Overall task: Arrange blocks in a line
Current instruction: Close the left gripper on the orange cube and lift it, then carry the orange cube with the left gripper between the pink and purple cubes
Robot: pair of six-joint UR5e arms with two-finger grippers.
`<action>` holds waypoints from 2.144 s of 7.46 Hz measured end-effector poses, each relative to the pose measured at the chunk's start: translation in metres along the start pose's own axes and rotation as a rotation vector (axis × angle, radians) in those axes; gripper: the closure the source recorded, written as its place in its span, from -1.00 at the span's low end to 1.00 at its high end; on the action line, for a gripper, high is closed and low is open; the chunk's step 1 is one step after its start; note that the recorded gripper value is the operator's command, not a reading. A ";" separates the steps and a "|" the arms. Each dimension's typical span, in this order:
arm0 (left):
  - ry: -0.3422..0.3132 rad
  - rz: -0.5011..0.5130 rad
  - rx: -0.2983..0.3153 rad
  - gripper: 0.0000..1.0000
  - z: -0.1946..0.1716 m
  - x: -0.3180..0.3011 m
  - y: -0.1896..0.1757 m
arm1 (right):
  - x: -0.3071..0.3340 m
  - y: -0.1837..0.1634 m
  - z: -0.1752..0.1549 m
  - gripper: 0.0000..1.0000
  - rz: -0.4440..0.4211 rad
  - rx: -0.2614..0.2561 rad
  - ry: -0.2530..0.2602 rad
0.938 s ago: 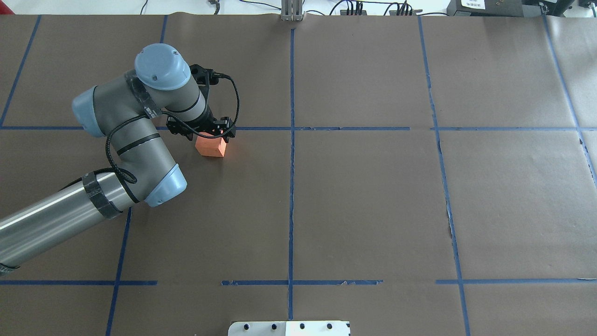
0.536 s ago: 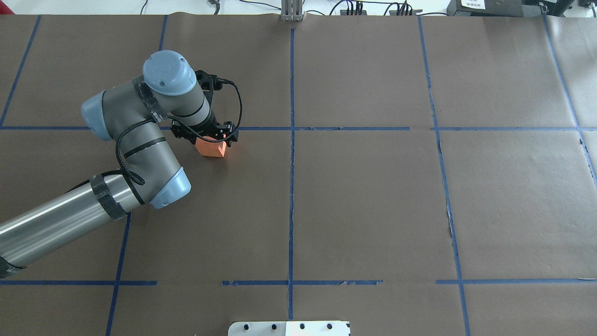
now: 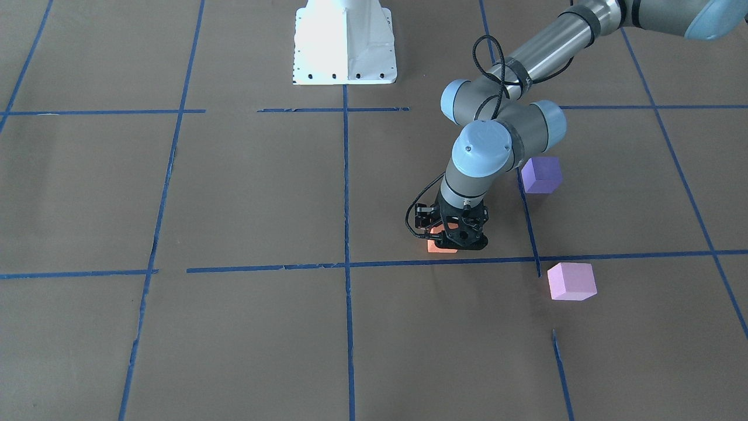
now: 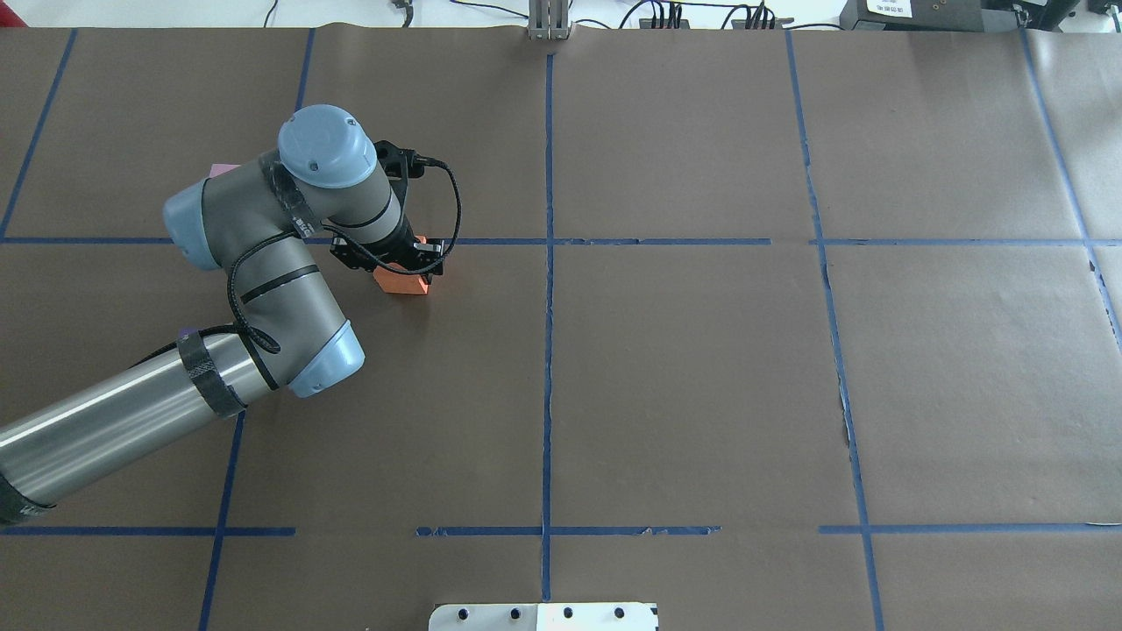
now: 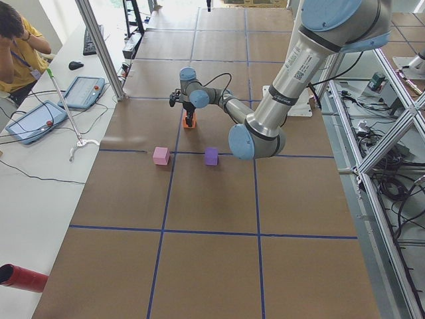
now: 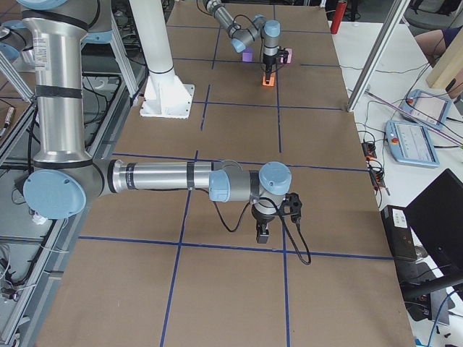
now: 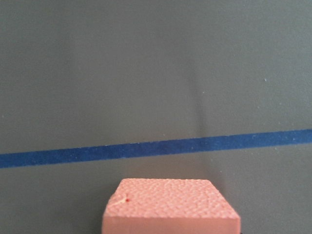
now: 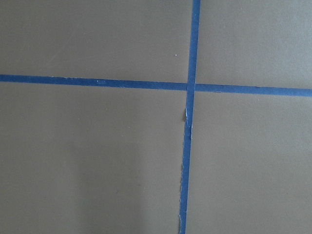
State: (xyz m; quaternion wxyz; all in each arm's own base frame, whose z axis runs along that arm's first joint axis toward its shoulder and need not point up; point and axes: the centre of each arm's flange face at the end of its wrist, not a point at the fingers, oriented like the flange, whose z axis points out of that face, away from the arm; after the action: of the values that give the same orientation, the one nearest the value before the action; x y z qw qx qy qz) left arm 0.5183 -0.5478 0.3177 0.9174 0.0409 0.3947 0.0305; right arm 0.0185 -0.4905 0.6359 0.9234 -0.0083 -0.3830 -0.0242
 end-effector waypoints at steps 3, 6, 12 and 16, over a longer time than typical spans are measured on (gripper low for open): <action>0.007 -0.020 0.047 0.53 -0.050 -0.012 -0.017 | 0.000 0.000 0.000 -1.00 0.000 0.000 0.000; -0.056 -0.031 0.084 0.50 -0.106 -0.122 -0.026 | 0.000 0.000 0.000 -1.00 0.000 0.000 0.000; -0.014 -0.058 -0.048 0.50 -0.062 -0.278 0.004 | 0.000 0.000 0.000 -1.00 0.000 0.000 0.000; 0.002 -0.063 -0.077 0.50 -0.030 -0.247 0.008 | 0.000 0.000 0.000 -1.00 0.000 0.000 0.000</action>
State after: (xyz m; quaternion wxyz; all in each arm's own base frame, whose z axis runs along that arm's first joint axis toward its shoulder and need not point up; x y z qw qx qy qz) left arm 0.3268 -0.5597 0.4760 0.9184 -0.0068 0.3952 0.0169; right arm 0.0185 -0.4905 0.6360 0.9234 -0.0084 -0.3830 -0.0242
